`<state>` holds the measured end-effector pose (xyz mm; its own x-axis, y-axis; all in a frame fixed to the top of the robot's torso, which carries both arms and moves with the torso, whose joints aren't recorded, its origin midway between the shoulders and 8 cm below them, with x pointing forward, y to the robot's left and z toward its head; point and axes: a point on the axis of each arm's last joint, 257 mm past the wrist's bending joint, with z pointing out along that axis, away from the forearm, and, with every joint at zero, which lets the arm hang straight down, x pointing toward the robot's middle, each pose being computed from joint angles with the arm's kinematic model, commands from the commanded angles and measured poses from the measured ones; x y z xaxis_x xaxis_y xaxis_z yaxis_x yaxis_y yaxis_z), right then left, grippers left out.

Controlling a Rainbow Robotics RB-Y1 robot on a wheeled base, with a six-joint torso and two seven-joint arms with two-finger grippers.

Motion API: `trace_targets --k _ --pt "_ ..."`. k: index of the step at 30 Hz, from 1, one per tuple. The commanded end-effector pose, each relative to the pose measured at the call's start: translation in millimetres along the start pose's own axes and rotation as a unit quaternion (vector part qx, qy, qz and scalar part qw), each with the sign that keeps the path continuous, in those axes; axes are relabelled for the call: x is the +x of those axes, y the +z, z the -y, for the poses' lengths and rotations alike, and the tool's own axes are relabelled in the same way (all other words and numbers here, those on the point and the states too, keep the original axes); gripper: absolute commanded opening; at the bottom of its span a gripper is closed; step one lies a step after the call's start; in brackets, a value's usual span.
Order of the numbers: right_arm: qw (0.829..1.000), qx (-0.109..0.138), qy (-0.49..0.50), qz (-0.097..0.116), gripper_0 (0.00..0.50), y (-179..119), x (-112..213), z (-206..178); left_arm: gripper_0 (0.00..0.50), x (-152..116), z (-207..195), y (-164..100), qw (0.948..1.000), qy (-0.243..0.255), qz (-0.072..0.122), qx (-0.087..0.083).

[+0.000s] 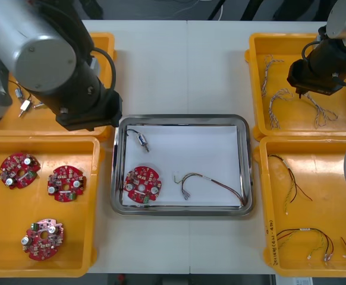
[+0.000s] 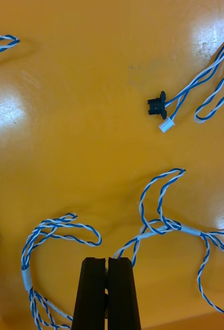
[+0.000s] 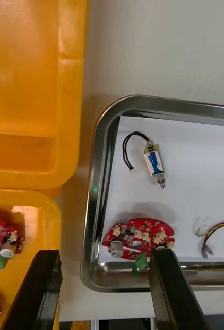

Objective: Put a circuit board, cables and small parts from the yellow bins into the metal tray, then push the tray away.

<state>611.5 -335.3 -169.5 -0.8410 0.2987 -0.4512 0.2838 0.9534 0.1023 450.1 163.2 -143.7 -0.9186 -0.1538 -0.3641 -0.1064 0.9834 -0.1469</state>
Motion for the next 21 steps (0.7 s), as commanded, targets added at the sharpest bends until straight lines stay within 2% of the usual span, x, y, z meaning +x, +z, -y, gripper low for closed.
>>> trace_targets --k 1,2,3,4,7,12,18,21 --pt "0.999 -0.014 0.008 0.031 0.313 -26.6 -25.8 -20.3 0.500 -29.0 -18.3 -42.7 0.9990 -0.022 0.038 0.001" --pt "0.999 -0.014 0.007 0.032 0.414 -26.6 -26.2 -20.4 0.500 -30.6 -22.3 -46.0 0.9991 -0.021 0.038 0.002" --pt "0.999 -0.014 0.007 0.031 0.477 -26.6 -25.8 -20.3 0.500 -32.6 -28.8 -48.6 0.9991 -0.017 0.038 -0.004" --pt "0.999 -0.013 0.007 0.031 0.498 -26.6 -25.8 -19.9 0.500 -33.0 -31.8 -49.7 0.9992 -0.013 0.037 -0.006" --pt "0.999 -0.011 0.009 0.033 0.500 -27.9 -27.6 -17.1 0.500 -35.5 -51.1 -54.1 0.9996 0.004 0.024 -0.015" --pt "0.999 -0.003 0.013 0.033 0.500 -31.7 -30.2 -5.1 0.500 -42.1 -72.9 -60.9 0.9996 0.022 0.007 -0.014" --pt "0.999 0.008 0.007 0.033 0.500 -52.9 -35.1 16.0 0.500 -60.9 -88.2 -72.2 0.9989 0.046 0.005 -0.009" --pt "0.999 0.015 -0.028 0.035 0.500 -59.2 -35.3 27.7 0.500 -69.9 -95.4 -76.2 0.9985 0.054 0.004 -0.005"
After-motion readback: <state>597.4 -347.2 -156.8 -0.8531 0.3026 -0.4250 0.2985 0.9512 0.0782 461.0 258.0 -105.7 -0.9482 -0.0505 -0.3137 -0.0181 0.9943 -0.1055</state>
